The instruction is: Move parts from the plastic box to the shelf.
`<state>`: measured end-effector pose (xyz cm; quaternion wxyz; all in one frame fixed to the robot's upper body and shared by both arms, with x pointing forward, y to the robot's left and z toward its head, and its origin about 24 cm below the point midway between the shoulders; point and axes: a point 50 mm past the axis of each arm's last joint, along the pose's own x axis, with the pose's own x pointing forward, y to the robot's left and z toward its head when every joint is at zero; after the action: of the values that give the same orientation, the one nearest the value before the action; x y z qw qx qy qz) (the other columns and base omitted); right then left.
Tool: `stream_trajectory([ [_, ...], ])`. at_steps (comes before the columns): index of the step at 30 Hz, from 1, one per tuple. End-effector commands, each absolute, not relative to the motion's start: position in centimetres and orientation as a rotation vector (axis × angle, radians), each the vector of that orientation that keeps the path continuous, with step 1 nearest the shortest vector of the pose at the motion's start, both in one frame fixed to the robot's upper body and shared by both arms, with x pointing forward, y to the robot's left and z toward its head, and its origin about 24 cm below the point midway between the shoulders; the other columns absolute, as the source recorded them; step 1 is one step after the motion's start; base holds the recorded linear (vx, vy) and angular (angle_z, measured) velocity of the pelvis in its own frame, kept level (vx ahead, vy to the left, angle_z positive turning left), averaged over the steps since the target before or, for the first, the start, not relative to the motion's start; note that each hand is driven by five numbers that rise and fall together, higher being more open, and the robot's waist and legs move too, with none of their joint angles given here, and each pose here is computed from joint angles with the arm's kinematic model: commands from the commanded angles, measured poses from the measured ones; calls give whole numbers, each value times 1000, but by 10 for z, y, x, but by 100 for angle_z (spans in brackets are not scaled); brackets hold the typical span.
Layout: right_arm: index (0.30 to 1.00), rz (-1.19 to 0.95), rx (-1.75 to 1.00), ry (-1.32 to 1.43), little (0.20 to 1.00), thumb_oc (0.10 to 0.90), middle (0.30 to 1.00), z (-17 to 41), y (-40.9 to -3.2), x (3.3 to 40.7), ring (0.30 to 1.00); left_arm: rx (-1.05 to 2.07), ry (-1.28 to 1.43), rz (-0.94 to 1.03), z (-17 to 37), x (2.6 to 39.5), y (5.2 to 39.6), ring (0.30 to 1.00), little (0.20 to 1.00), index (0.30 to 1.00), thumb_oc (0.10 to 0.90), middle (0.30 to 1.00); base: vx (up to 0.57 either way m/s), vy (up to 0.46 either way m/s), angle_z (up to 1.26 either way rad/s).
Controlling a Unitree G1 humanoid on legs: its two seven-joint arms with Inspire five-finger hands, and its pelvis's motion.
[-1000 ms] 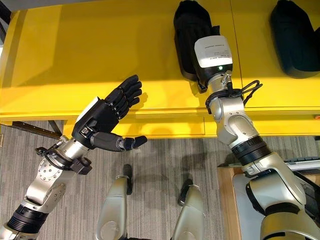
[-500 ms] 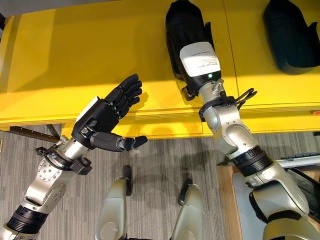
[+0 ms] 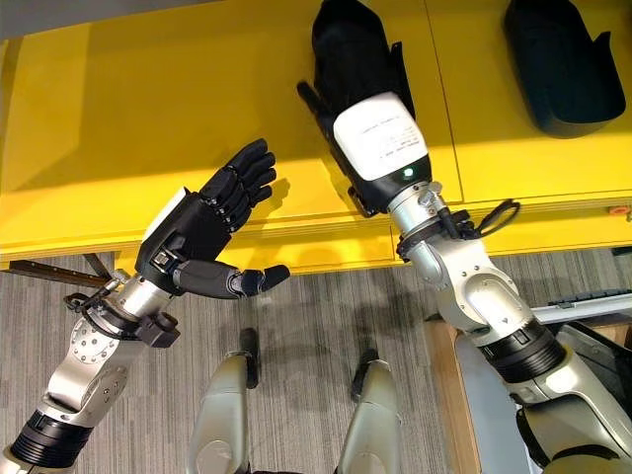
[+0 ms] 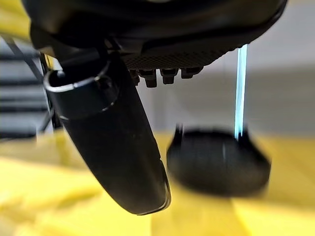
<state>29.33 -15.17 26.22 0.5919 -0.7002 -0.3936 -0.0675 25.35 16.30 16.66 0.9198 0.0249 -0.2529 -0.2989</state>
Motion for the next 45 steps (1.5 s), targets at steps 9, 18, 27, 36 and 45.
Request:
stream_trajectory([
  [9,1000,-620,-1480,-1568,1000,900,1000,340,-142,224,1000,-5,-823,-658,209,218,154,1000,1000,1000,900,1000,8,15,-3],
  [18,1000,-545,-1343,-1155,1000,900,1000,320,-175,250,1000,-40,-769,-631,198,217,163,1000,1000,1000,900,1000,27,54,-2],
  [27,1000,-856,-1148,-427,1000,900,1000,185,-306,221,1000,16,-642,-377,164,200,206,1000,1000,1000,900,1000,76,145,-15],
  [36,1000,-930,-1207,-111,1000,900,1000,143,-349,187,1000,74,-518,-262,145,184,236,1000,1000,1000,900,1000,27,130,-19],
  [45,1000,-1049,-1163,26,1000,900,1000,150,-384,202,1000,195,-401,-841,148,191,201,1000,1000,1000,900,1000,-181,200,10],
])
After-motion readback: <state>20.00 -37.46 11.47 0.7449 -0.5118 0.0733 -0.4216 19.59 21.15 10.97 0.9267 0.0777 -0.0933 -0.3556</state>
